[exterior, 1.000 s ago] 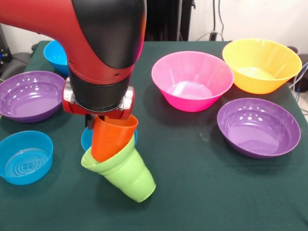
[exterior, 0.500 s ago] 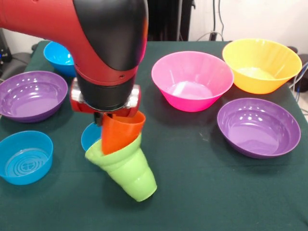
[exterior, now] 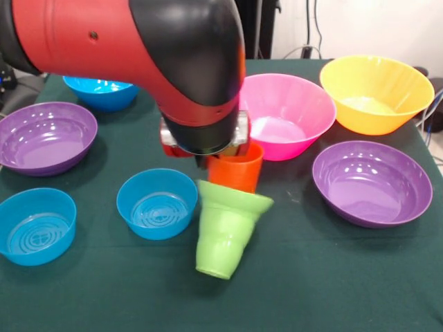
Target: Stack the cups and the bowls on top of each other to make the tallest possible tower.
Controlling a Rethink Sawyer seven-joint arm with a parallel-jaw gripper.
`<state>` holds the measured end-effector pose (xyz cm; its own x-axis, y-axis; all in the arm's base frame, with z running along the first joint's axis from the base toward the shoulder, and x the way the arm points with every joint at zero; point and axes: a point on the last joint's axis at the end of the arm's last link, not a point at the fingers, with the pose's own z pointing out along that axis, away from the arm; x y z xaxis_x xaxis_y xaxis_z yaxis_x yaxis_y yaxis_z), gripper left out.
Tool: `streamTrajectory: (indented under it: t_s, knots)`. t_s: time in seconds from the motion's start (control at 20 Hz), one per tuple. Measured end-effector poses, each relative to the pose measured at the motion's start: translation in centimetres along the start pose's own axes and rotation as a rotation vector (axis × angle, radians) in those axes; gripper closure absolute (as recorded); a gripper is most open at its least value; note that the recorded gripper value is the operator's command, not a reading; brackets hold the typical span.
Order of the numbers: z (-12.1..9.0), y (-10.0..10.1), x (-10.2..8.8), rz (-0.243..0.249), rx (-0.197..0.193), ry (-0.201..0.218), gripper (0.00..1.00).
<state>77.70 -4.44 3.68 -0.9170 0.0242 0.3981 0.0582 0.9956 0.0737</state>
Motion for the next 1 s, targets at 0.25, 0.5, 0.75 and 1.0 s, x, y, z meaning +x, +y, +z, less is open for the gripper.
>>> streamTrajectory:
  t_s: [0.25, 0.5, 0.75, 1.0]
  knots:
    - [1.1, 1.4, 0.3, -0.017, -0.033, 0.012, 1.00]
    - [1.1, 1.8, -0.2, -0.024, -0.040, -0.015, 1.00]
    - [0.6, 2.5, -1.0, -0.034, -0.060, -0.064, 1.00]
    - [-0.1, 2.4, -2.4, -0.040, -0.091, -0.159, 1.00]
